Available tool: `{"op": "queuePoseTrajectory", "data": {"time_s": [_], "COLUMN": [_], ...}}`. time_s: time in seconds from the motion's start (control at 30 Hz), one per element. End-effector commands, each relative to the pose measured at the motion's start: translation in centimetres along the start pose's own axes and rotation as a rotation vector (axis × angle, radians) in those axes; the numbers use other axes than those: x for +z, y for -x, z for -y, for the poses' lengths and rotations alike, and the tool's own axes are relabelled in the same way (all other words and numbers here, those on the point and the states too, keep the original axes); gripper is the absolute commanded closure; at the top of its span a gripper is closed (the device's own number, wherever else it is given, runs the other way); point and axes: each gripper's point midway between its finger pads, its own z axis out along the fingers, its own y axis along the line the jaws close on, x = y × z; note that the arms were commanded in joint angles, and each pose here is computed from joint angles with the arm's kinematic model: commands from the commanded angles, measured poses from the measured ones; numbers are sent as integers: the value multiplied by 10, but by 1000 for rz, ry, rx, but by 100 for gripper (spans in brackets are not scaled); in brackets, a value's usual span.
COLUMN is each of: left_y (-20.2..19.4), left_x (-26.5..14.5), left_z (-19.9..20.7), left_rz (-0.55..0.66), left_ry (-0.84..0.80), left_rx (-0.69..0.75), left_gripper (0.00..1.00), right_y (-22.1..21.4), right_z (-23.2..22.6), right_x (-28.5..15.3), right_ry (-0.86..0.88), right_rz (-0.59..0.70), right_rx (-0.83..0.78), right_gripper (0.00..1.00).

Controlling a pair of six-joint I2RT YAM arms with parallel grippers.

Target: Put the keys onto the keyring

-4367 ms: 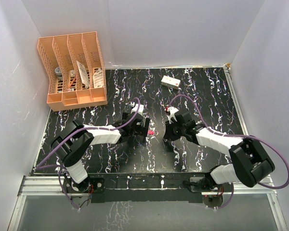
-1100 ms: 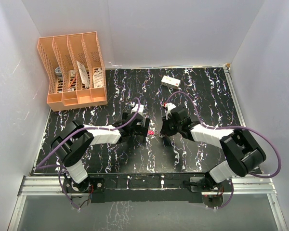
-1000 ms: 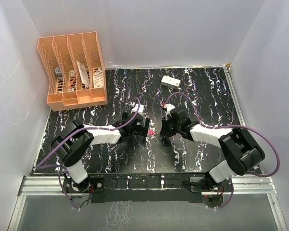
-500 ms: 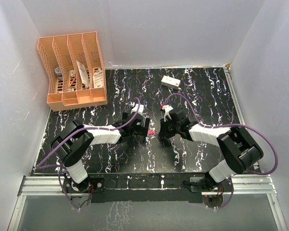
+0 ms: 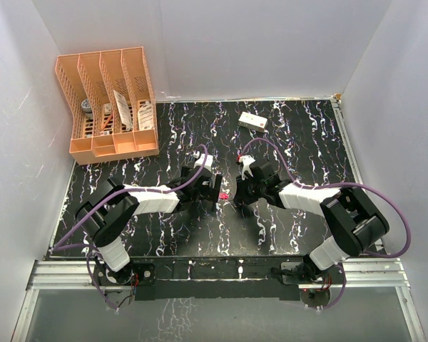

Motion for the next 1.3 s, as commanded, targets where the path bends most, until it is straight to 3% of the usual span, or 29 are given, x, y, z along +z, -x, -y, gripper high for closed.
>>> {"op": "queuePoseTrajectory", "data": {"time_s": [0.0, 1.27], "left_y": [-36, -37], "left_x": [0, -1], "left_z": [-10, -11], "left_rz": [-112, -111], "left_ry": [31, 35], "left_rx": [30, 32], "left_gripper": [2, 1], "right_y": [37, 33], "right_z": [-13, -1], "right_x": [-1, 8], "right_ry": [38, -38], "right_rz": [106, 66], "right_rx": [-55, -38], "right_gripper": [100, 100]}}
